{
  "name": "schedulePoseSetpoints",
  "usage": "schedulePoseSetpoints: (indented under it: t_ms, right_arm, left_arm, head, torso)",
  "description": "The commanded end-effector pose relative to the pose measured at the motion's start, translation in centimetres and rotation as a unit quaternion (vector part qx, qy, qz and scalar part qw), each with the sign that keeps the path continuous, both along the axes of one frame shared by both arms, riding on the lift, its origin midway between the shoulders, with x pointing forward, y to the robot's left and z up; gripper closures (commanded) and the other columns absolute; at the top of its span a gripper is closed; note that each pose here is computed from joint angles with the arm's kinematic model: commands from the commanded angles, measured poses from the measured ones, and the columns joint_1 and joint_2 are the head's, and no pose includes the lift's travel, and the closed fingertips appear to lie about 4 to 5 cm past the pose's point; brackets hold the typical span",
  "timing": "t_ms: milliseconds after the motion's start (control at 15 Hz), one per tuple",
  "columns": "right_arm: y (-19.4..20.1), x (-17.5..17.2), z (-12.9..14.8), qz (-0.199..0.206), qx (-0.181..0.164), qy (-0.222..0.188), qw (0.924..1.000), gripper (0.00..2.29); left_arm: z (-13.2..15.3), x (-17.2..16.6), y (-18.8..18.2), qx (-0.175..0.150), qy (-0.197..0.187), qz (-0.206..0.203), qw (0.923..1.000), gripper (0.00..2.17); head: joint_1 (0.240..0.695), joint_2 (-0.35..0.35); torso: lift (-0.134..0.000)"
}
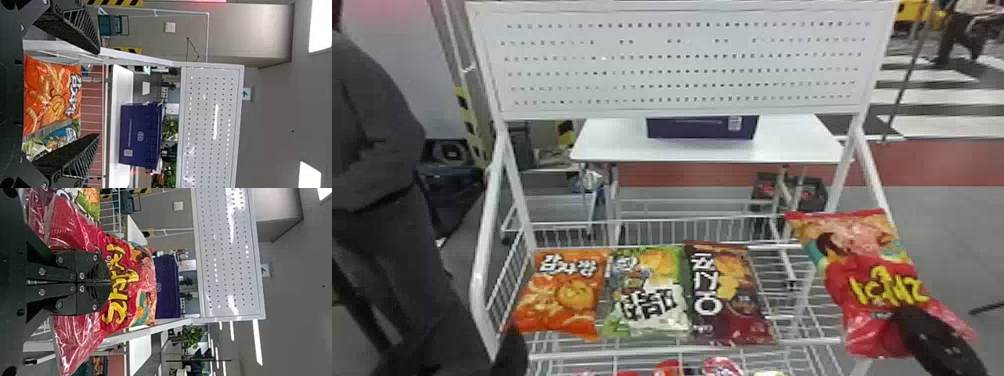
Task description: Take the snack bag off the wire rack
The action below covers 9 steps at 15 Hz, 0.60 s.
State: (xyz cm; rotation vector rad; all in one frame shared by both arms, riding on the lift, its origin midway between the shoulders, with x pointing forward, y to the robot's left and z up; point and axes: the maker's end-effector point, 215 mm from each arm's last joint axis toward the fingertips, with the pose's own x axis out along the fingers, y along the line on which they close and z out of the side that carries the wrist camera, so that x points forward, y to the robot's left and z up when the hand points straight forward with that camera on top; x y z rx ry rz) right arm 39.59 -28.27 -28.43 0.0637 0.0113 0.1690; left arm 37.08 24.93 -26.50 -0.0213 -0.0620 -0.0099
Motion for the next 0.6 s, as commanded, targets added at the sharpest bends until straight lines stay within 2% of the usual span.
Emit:
schedulePoseSetpoints:
  t_ms: [0,400,533]
  right_arm:
    - [0.1,-0.1,0.1,0.001,0.000,-0.001,1.0000,2.07]
    - [0.5,0.1,0.2,0.006,0.001,-0.003,1.0000,2.07]
    - [1.9,2.0,-1.6,0.017,0.002,0.018,0.9997,2.07]
  left_arm:
    - [0.1,-0.1,-0.1,0.003,0.000,-0.001,1.0000,0.14]
    - [0.0,-0.3,-0.2,0.007,0.003,-0.001,1.0000,0.14]
    - [-0.4,-0.6,-0.6,0.022,0.008,0.003,0.9997,0.14]
  head:
    - [0.499,0.000]
    - [0.499,0.000]
    - [0.499,0.000]
  torso:
    - [0.000]
    - [0.000]
    - [0.000]
